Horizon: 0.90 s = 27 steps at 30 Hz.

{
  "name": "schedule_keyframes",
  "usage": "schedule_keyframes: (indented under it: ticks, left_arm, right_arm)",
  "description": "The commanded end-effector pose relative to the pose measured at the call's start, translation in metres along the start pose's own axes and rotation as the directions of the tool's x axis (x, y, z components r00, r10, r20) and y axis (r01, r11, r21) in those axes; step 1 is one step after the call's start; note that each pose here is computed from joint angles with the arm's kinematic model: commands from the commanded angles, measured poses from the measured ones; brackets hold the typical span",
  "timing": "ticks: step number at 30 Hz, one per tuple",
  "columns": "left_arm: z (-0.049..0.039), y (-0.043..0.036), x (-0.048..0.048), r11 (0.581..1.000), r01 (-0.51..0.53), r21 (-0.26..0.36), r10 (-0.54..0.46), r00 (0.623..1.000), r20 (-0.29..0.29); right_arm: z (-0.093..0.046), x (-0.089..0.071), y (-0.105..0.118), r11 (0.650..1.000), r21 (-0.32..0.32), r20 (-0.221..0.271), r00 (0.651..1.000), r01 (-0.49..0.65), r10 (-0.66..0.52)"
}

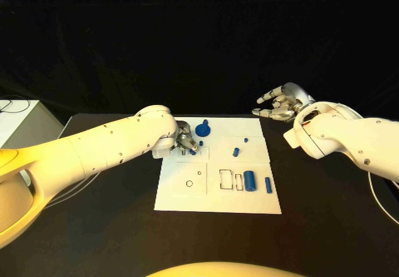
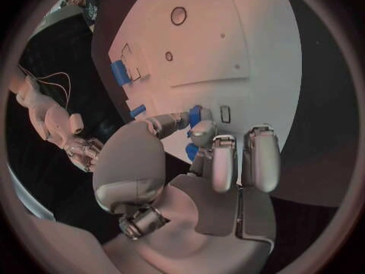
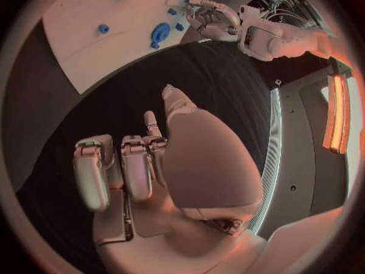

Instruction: Assemble the parts on the task board

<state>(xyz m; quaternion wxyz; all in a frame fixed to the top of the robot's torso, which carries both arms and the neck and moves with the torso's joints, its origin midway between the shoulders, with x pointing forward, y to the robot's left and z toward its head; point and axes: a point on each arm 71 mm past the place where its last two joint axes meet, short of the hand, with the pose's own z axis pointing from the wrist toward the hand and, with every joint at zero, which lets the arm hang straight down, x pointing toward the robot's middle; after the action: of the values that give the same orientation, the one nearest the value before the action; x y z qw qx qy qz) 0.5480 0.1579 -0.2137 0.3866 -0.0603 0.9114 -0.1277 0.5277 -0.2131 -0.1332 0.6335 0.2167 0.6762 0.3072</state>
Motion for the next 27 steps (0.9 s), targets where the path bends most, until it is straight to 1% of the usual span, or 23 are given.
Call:
schedule_keyframes:
  ticks: [1, 21, 27]
  left_arm:
    - [0.0003, -0.0007, 0.0012, 1.0, -0.024, -0.004, 0.024, 1.0, -0.006]
    - [0.0012, 0.0018, 0.0035, 0.998, -0.053, -0.016, 0.053, 0.998, -0.015]
    - [0.0016, 0.0003, 0.0045, 0.998, -0.059, -0.015, 0.059, 0.998, -0.019]
  right_arm:
    - [-0.0004, 0.0009, 0.0007, 1.0, -0.009, -0.011, 1.0, 0.011, -0.011]
    - [-0.0005, 0.0003, 0.0001, 1.0, -0.008, -0.01, 1.0, 0.011, -0.012]
    - [-0.0006, 0.0004, 0.0002, 1.0, -0.009, -0.01, 1.0, 0.011, -0.011]
